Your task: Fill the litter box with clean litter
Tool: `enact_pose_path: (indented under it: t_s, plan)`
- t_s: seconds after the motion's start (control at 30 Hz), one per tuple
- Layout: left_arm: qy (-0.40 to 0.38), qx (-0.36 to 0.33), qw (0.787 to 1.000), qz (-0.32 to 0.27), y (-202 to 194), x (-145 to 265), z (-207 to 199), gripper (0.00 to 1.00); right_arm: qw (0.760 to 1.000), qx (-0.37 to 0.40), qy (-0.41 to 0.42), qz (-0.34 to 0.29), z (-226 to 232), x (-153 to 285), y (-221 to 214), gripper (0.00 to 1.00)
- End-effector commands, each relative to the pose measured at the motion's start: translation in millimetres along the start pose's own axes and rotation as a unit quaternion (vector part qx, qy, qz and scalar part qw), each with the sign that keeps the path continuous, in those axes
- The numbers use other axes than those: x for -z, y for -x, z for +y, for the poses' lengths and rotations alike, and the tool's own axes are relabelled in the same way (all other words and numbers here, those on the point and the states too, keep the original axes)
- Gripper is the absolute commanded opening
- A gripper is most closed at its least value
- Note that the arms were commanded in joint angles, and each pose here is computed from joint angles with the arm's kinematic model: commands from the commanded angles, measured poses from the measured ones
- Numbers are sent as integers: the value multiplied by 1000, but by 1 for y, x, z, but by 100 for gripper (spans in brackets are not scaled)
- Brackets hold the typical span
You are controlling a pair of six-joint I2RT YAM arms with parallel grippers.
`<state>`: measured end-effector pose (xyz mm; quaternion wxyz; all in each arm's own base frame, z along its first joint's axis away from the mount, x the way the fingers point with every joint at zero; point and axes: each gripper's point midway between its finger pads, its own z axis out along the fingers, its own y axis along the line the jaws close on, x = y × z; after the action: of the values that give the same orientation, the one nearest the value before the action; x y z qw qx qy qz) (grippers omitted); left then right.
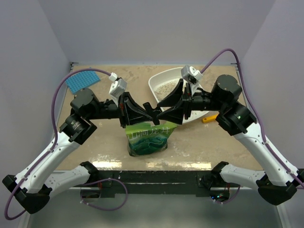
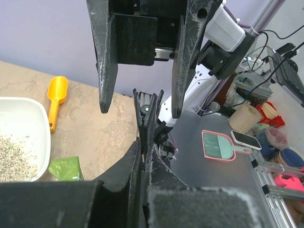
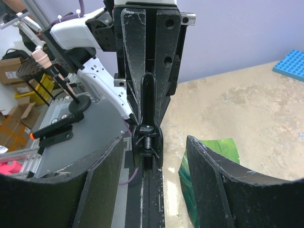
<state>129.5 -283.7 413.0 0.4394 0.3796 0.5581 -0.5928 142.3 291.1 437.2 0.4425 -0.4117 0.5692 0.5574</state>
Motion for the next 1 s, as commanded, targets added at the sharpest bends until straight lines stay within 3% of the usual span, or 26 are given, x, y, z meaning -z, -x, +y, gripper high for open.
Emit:
enact_pose_path:
  t_s: [0.0,0.1,0.13,0.17,0.2,0.27,0.3,0.33,0.4,0.5,0.7,0.8,0.97]
  plan:
    - [-19,-31,999,-22,22,0,-14,0,1000,13,19,-11,6,-2,6,59]
    - [-18,-30,999,-21,21,0,-13,0,1000,14,21,-12,6,-2,7,50]
    - [-19,-29,999,-20,20,0,-13,0,1000,11,24,-9,6,-4,6,22]
    - [-21,-30,999,-20,19,0,-13,0,1000,10,22,-10,5,-4,6,2]
    - [-23,-31,999,-19,19,0,-14,3,1000,8,15,-10,2,-5,6,0]
    - [-39,-45,998,-26,20,3,-22,25,1000,8,3,-5,-4,-5,3,0]
    - [-47,-54,997,-30,20,5,-27,54,1000,8,-7,-7,-6,-5,3,0]
    - [-59,-67,995,-33,20,8,-33,67,1000,10,-11,-10,-7,-4,4,0]
    - [-53,-104,992,-40,21,16,-39,83,1000,14,-18,-14,-5,-2,9,0]
    - [-24,-133,990,-42,23,24,-38,92,999,20,-28,-17,-4,2,15,0]
    - [63,-133,989,18,-7,35,-5,94,997,48,-58,-12,2,15,30,0]
    - [101,-148,982,54,-34,41,21,94,995,54,-80,8,-3,20,23,0]
    - [100,-156,976,117,-89,43,48,95,994,52,-96,28,-8,26,5,0]
